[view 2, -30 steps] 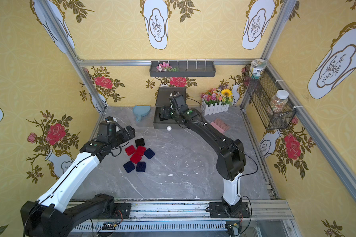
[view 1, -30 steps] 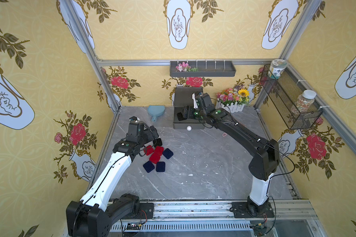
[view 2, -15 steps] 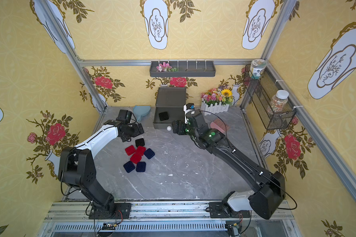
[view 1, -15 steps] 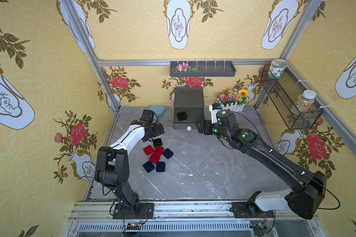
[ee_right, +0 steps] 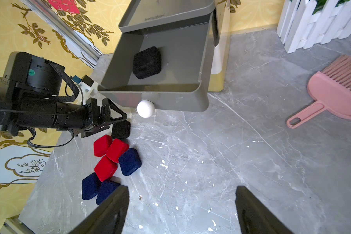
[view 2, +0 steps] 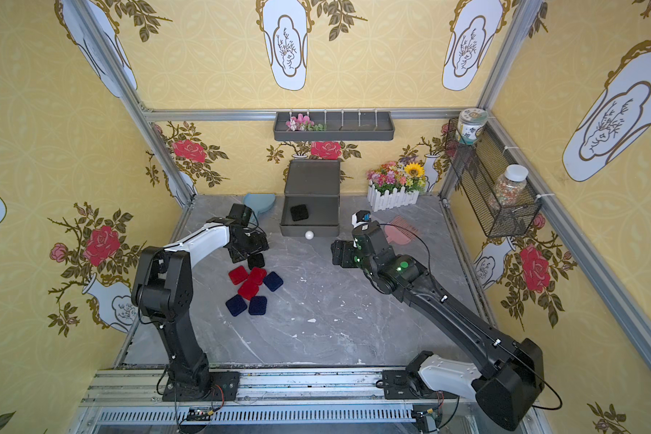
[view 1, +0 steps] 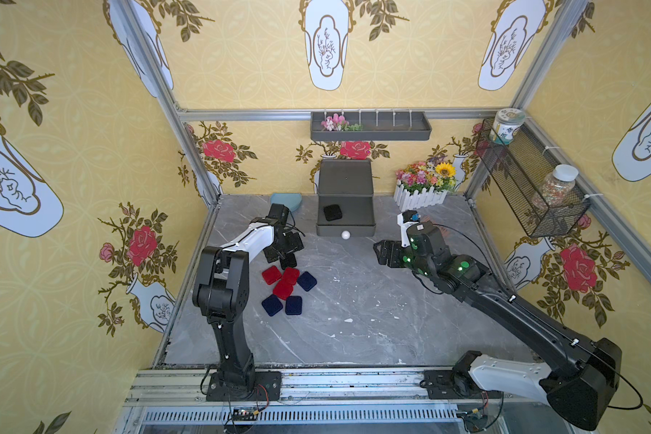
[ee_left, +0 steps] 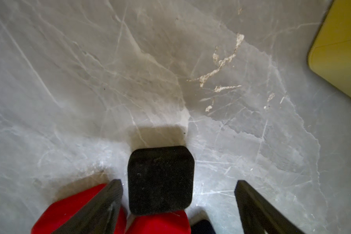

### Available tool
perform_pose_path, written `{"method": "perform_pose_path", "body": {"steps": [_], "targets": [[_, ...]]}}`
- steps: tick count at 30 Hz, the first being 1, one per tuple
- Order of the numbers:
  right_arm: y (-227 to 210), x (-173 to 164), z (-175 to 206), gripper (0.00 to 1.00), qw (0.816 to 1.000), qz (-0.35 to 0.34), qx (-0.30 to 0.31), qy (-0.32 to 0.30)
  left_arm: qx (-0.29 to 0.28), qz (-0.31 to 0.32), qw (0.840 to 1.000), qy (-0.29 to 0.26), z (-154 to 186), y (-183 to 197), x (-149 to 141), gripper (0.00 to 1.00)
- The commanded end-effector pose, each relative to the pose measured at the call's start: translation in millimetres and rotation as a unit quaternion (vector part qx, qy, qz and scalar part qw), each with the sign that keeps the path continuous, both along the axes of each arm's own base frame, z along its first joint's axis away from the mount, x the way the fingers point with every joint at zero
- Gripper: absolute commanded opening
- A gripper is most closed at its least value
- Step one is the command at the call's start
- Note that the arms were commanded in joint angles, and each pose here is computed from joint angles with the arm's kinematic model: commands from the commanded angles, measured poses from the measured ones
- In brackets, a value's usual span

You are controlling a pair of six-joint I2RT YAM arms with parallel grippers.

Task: Place the brooch boxes into the drawer by color
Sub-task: Pick up the brooch box from the center of the board.

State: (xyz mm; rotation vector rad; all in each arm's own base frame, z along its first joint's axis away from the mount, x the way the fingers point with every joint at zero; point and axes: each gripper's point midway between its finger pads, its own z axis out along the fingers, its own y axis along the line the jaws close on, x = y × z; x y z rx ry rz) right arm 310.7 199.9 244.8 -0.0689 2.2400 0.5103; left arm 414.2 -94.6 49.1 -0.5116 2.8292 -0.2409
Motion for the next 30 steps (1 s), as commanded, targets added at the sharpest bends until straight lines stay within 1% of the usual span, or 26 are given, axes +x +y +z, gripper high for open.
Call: {"method": "perform_pose_path", "body": {"steps": [1, 8, 12, 14, 15, 16, 17, 19, 21, 26, 30], "targets": [[3, 5, -1, 0.86, 1.000, -0.003, 0.009, -0.001, 0.002, 0.004, 1.000, 0.019, -11, 1, -4, 0.92], [5, 6, -2, 0.86, 1.000, -0.002, 0.012, 0.002, 0.004, 0.003, 0.999, 0.034, -25, 0, -4, 0.90], [4, 6, -3, 0.86, 1.000, -0.003, 0.012, 0.003, 0.008, 0.004, 0.999, 0.041, -31, 2, -4, 0.86], [4, 6, -4, 0.86, 1.000, -0.003, 0.012, 0.004, 0.008, 0.004, 0.999, 0.042, -32, 2, -4, 0.82], [4, 6, -4, 0.86, 1.000, -0.003, 0.013, 0.006, 0.007, 0.003, 0.999, 0.043, -33, 1, -5, 0.79], [4, 7, -5, 0.86, 1.000, -0.003, 0.014, 0.007, 0.006, 0.001, 0.999, 0.045, -33, 1, -5, 0.73], [5, 7, -5, 0.86, 1.000, -0.003, 0.015, 0.007, 0.008, 0.001, 0.999, 0.046, -34, 1, -6, 0.71], [5, 8, -5, 0.86, 1.000, -0.003, 0.017, 0.008, 0.011, 0.002, 0.999, 0.047, -35, 2, -6, 0.71], [6, 9, -4, 0.86, 1.000, -0.003, 0.018, 0.007, 0.016, 0.002, 0.999, 0.048, -35, 3, -6, 0.64], [8, 10, -3, 0.86, 1.000, 0.000, 0.019, 0.008, 0.024, 0.003, 0.999, 0.048, -33, 7, -7, 0.64], [9, 9, -4, 0.86, 1.000, 0.001, 0.018, 0.008, 0.022, 0.010, 1.000, 0.012, -14, 8, -3, 0.63]]}}
